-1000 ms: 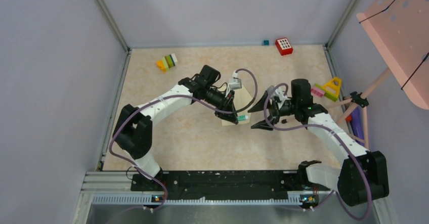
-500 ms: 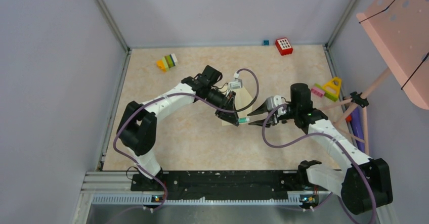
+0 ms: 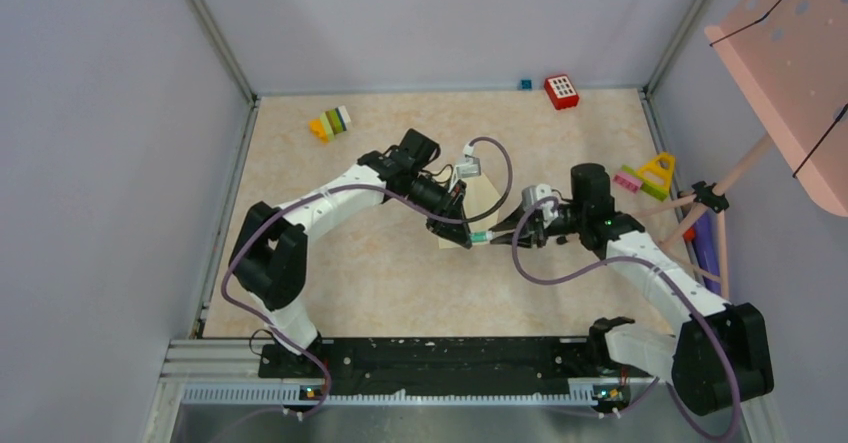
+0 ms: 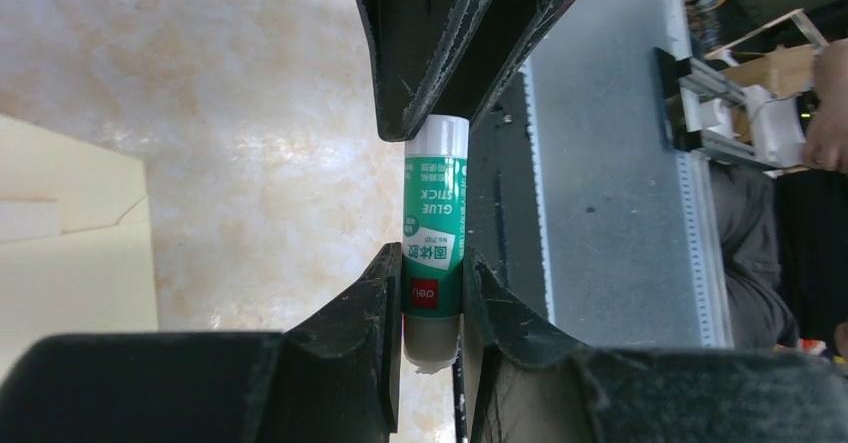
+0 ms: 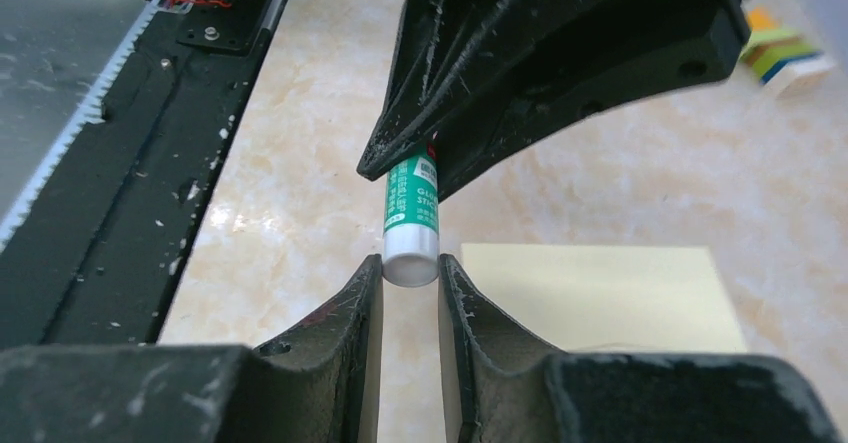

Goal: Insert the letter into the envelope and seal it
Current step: Unscrew the solid glue.

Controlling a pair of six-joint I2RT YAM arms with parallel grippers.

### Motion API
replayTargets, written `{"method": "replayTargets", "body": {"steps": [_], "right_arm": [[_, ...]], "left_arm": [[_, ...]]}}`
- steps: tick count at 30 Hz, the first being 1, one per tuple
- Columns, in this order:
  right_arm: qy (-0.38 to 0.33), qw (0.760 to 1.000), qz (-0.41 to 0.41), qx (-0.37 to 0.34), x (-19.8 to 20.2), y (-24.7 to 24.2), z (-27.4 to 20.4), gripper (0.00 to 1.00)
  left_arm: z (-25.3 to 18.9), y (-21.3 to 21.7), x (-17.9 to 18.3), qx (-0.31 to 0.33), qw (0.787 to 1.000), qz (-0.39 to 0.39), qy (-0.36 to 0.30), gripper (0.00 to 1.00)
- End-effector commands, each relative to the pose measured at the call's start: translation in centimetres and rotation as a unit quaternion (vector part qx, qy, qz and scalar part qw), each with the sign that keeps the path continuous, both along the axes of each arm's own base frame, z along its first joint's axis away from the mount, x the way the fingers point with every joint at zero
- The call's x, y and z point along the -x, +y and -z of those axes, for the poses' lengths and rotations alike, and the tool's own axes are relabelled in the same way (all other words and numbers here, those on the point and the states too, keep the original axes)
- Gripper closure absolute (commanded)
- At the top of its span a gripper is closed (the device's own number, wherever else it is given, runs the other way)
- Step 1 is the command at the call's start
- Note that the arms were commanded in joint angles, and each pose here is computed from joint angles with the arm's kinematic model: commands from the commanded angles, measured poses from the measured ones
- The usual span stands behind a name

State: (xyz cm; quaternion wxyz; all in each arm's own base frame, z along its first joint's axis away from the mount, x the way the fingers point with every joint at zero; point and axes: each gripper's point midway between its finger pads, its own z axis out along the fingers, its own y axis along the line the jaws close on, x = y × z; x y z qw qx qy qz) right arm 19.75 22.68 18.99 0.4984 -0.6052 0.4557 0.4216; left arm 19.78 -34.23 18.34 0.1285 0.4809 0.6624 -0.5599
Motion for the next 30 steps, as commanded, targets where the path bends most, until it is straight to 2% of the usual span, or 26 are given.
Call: {"method": "replayTargets", "body": {"steps": [1, 4, 7, 13, 15, 19, 22, 24, 25, 26, 27, 30], "right_arm": [[0.107, 0.994, -0.006, -0.002, -0.5, 0.9, -1.6, 0.88], [0.203, 0.979, 0.012, 0.013, -1.9, 1.3, -2.1, 0.88], [0.307, 0.951, 0.017, 0.026, -2.9, 1.7, -2.4, 0.87], [0.515, 0.857, -0.001, 0.028, -4.7, 1.7, -2.6, 0.87], [0.532, 0.847, -0.011, 0.025, -4.8, 1.5, -2.7, 0.84], [0.504, 0.863, -0.008, 0.023, -4.7, 1.4, -2.7, 0.64], [0.438, 0.899, -0.014, 0.016, -4.1, 1.0, -3.1, 0.46], [0.330, 0.943, -0.030, 0.006, -3.4, 0.7, -2.9, 0.29], [0.274, 0.961, -0.040, 0.001, -2.8, 0.5, -2.9, 0.24], [0.235, 0.971, -0.048, 0.000, -2.0, 0.2, -2.8, 0.18], [0.210, 0.976, -0.052, -0.001, -1.5, 0.0, -2.7, 0.04], [0.159, 0.985, -0.060, -0.014, -0.7, -0.3, -2.3, 0.01]], "left_arm": [[-0.8, 0.1, -3.8, -0.021, 0.990, -0.074, -0.119, 0.92], [-0.5, 0.5, -5.4, -0.040, 0.980, -0.117, -0.157, 0.92], [-0.6, 1.0, -6.7, -0.052, 0.969, -0.150, -0.191, 0.92], [-0.6, 1.7, -8.0, -0.068, 0.952, -0.184, -0.237, 0.92], [-0.8, 1.7, -8.0, -0.067, 0.950, -0.185, -0.242, 0.92], [-0.9, 1.7, -7.7, -0.063, 0.952, -0.180, -0.241, 0.92], [-1.0, 1.3, -7.0, -0.052, 0.958, -0.163, -0.228, 0.92], [-1.2, 1.1, -6.1, -0.040, 0.966, -0.144, -0.211, 0.93], [-1.2, 0.9, -5.5, -0.034, 0.970, -0.132, -0.199, 0.93], [-1.4, 0.8, -4.8, -0.025, 0.976, -0.116, -0.185, 0.93], [-1.5, 0.6, -4.1, -0.018, 0.980, -0.101, -0.170, 0.93], [-1.3, 0.3, -2.6, -0.002, 0.990, -0.065, -0.127, 0.93]]}}
